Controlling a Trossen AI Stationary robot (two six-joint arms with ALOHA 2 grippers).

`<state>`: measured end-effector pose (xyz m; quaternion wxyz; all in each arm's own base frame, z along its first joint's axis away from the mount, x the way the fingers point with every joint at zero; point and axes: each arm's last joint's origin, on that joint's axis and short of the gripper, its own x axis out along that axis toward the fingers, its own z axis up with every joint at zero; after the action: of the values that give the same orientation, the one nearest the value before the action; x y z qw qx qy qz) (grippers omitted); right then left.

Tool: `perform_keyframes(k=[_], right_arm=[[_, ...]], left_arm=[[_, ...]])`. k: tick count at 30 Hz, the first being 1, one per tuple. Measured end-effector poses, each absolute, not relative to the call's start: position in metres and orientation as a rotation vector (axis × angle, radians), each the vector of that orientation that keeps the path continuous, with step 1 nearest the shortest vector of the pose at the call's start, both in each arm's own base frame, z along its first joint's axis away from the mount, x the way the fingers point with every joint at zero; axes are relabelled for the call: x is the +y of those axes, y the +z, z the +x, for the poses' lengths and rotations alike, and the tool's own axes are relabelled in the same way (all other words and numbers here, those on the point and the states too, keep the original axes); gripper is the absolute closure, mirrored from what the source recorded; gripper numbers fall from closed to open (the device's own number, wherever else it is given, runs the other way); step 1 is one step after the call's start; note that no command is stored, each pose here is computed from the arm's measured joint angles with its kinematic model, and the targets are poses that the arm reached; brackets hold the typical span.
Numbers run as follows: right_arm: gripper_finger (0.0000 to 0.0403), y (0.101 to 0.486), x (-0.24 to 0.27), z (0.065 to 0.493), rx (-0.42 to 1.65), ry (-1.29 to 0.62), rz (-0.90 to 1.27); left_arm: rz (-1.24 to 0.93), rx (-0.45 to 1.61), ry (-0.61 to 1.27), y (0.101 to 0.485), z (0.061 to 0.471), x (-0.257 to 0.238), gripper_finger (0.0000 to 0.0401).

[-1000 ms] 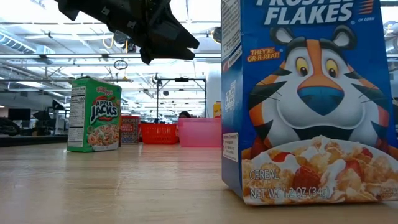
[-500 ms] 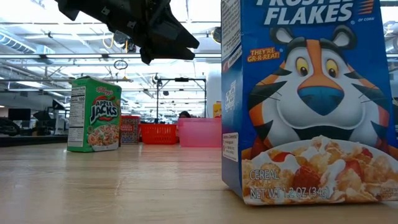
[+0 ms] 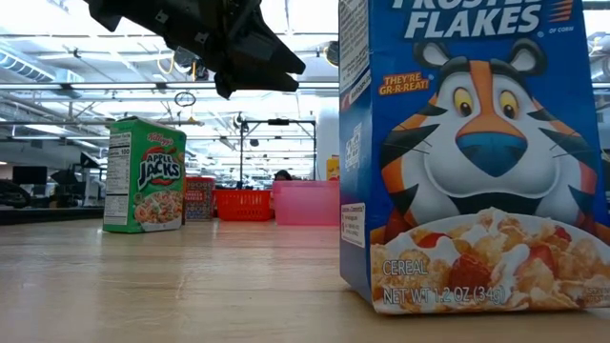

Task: Pick & Place Kitchen Items
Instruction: Put the black food coloring bottle into the orange bin

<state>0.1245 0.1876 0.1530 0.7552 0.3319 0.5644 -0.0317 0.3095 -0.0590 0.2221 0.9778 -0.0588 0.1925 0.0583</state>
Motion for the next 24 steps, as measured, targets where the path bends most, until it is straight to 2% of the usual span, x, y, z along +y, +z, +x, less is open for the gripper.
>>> perform_keyframes(k=[12, 17, 24], right_arm=[[0.0245, 0.151, 0.188, 0.124, 1.241, -0.071, 0.721], [0.0246, 0.142, 0.192, 0.122, 1.309, -0.088, 0.713], [0.0246, 0.139, 0.194, 0.123, 1.278, -0.084, 0.687]], left_arm=[[-0.119, 0.389, 0.117, 0.222, 0.309, -0.059, 0.0215], [-0.124, 0.393, 0.119, 0.222, 0.309, -0.059, 0.0215], [-0.126, 0.393, 0.120, 0.222, 0.309, -0.059, 0.0215]])
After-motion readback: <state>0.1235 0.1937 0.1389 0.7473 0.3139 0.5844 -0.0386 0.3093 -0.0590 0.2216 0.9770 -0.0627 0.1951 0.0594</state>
